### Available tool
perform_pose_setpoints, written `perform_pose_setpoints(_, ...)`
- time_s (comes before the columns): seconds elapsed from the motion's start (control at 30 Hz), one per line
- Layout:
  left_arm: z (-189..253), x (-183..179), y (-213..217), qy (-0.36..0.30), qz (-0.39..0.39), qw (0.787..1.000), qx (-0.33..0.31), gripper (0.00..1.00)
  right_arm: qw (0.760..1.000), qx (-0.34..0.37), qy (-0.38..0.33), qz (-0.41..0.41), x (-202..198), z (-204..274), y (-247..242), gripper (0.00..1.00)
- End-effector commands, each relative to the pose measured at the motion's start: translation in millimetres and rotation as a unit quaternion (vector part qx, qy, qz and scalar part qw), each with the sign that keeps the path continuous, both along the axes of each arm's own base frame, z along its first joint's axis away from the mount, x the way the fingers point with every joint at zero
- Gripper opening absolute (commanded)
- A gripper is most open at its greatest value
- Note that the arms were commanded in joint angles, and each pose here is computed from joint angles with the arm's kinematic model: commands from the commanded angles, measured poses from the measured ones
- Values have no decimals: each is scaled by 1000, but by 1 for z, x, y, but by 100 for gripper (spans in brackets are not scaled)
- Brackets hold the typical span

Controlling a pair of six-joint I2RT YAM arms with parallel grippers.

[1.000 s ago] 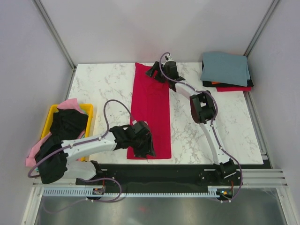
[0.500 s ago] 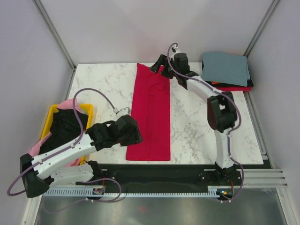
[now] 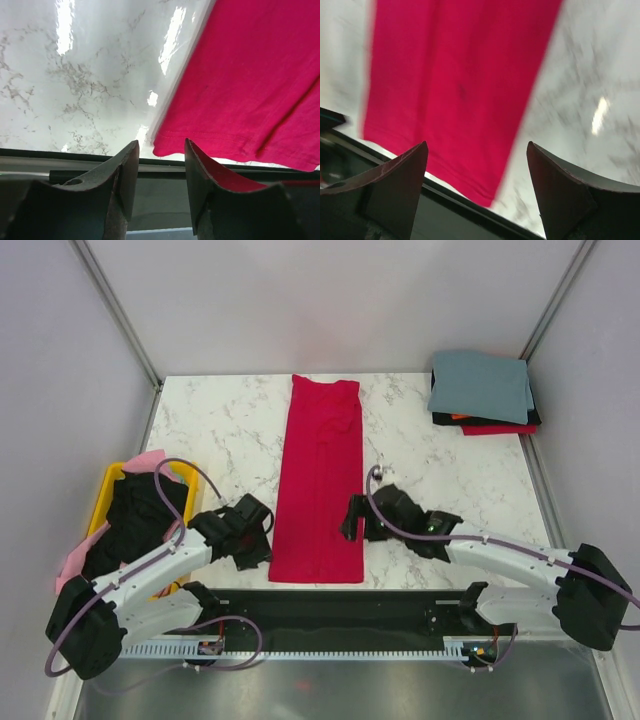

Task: Fold and stack the t-shirts
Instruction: Fold the tshirt

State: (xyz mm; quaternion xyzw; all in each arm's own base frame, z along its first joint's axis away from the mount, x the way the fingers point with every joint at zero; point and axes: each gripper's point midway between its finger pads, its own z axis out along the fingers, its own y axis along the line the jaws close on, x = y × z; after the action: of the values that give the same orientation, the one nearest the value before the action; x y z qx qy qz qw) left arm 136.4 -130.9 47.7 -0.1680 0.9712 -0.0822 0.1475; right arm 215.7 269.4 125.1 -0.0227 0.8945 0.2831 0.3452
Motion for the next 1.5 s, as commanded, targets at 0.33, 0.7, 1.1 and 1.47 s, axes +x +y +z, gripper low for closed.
perform_pose_setpoints(0.33,-27,-28,-23,13,-29,996,-84,47,990,-42,138,12,-102,-91,-20,79)
perform_pose_setpoints(0.7,-11,-12,-22,-45,-27,994,-95,48,985,-49,163,19,-122,-115,-12,64)
perform_pose_setpoints(1.1,-26,-21,-23,-19,-37,995,-87,15,987,-50,153,7,-120,-113,-19,36)
perform_pose_setpoints(1.47,-3,-12,-44,-48,-70,989,-123,2,990,-43,137,-4,-117,-98,-29,0)
